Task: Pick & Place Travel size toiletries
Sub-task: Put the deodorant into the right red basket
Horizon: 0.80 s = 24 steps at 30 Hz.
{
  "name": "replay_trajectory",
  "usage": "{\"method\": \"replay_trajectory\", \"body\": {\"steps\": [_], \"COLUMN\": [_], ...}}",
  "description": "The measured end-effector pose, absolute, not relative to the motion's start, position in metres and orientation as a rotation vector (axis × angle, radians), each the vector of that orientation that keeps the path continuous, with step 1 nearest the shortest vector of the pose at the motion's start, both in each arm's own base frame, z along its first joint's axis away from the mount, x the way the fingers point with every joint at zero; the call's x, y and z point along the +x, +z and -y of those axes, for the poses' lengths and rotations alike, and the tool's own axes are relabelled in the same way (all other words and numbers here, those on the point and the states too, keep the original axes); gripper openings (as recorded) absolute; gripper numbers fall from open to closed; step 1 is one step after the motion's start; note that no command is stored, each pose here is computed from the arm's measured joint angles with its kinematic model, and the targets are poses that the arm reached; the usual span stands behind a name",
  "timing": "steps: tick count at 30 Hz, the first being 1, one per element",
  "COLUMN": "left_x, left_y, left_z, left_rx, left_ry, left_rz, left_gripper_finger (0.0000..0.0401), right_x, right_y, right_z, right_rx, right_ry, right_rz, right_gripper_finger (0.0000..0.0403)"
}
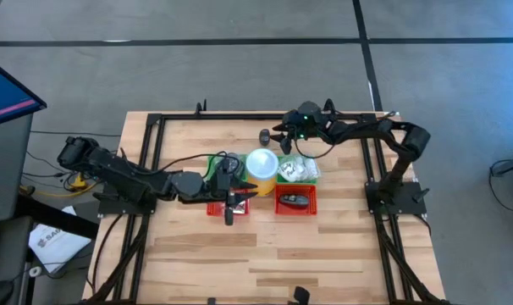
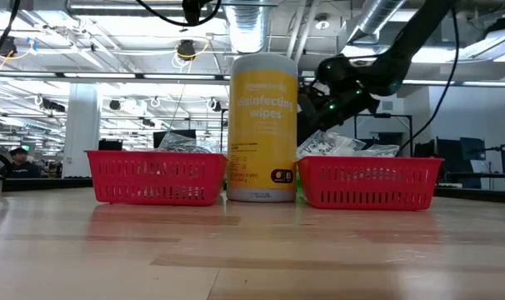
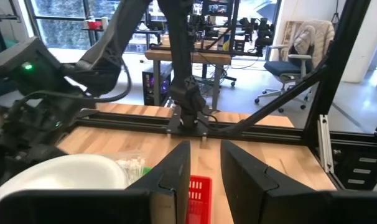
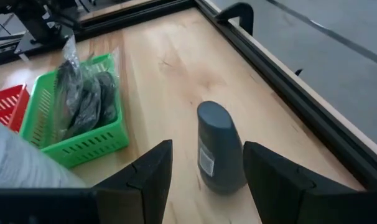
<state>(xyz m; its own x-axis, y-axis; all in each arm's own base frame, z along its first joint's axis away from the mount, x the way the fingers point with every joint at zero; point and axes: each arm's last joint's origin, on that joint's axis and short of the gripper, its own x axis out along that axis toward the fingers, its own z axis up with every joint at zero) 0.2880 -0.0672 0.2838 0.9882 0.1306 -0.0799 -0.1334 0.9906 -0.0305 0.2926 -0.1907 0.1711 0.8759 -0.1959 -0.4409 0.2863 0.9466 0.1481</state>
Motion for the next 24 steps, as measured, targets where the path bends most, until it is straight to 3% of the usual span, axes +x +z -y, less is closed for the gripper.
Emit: {"method": "replay_trajectory", "body": {"steps": [24], "left_x": [0.288], "left_y": [0.284], "left_z": [0.067], "left_rx": [-0.036], "left_ry": [0.136], "left_rz": [-0.078], "left_gripper_finger": [0.0081], "right_x": [0.320], "right_y": [0.153], "right_z": [0.213], "right_rx": [0.171], "right_ry": [-0.175], "right_rz": [-0.461], "right_gripper_finger": [0.0186]}}
